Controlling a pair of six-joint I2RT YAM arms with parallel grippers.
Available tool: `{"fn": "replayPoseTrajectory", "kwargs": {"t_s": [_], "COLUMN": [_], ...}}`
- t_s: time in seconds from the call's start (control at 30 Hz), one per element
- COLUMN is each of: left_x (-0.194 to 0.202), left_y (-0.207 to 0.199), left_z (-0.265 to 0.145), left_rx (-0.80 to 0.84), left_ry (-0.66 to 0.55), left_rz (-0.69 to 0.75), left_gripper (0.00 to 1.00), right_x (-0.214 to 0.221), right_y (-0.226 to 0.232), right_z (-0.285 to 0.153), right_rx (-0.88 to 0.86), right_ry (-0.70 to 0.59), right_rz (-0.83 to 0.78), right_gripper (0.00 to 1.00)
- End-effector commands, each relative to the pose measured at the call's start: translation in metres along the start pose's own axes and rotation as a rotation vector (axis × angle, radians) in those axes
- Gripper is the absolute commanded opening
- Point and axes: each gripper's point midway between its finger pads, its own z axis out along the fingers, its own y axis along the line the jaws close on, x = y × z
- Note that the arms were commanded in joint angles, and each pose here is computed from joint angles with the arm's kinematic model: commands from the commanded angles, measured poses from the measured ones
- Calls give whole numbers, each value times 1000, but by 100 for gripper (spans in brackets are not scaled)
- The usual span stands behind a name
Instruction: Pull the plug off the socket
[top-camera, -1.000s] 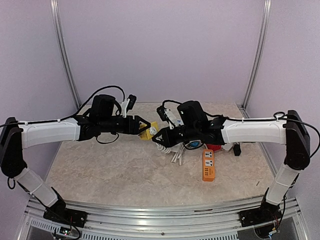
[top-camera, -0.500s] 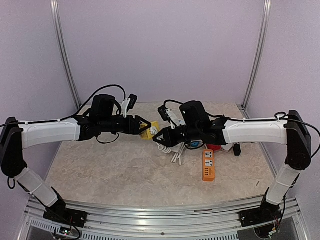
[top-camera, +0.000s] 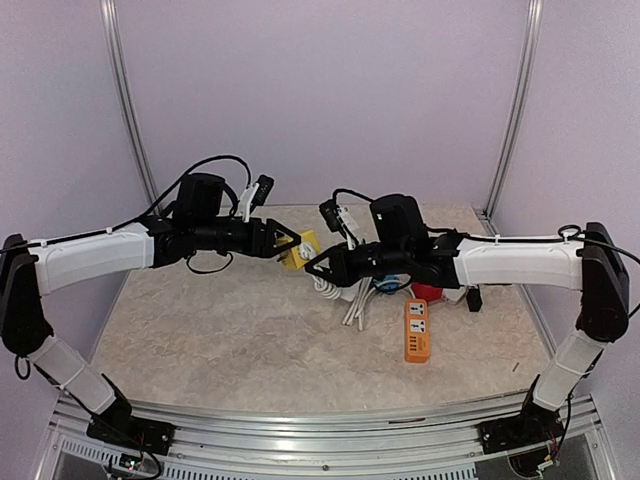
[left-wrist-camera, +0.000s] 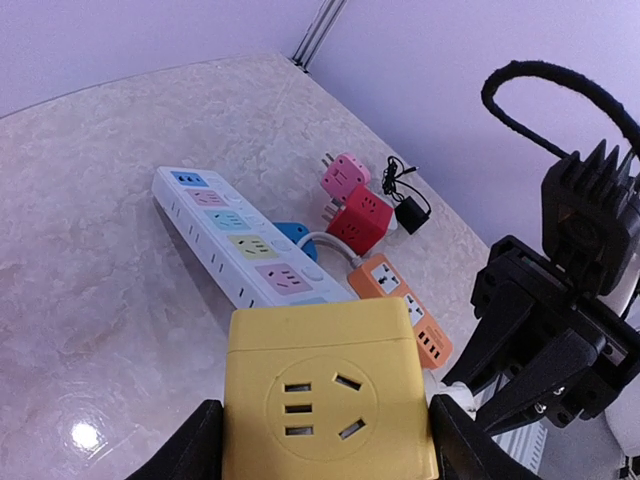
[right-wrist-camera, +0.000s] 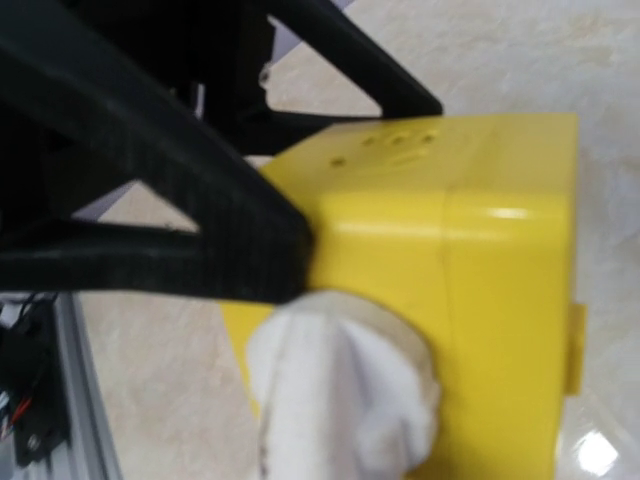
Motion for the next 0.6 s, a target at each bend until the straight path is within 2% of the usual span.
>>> {"fn": "replayPoseTrajectory", "kwargs": {"t_s": [0.0, 0.17, 0.4, 0.57], "left_x": [13, 19, 34, 32], "left_y": [23, 27, 41, 24], "left_z": [-5, 7, 10, 1], "left_rx": [-105, -164, -201, -5], "left_ry": [143, 209, 226, 192], "left_rz": [48, 153, 171, 106], "left_gripper": [13, 12, 12, 13], "right_x": [-68, -83, -97, -92], "right_y": [1, 15, 20, -5], "right_z": [-28, -27, -40, -48], "right_rx": [119, 84, 100, 179], "right_ry": [-204, -254, -288, -276], "right_rz": [14, 78, 83, 68], "right_gripper": [0, 0, 0, 0]}}
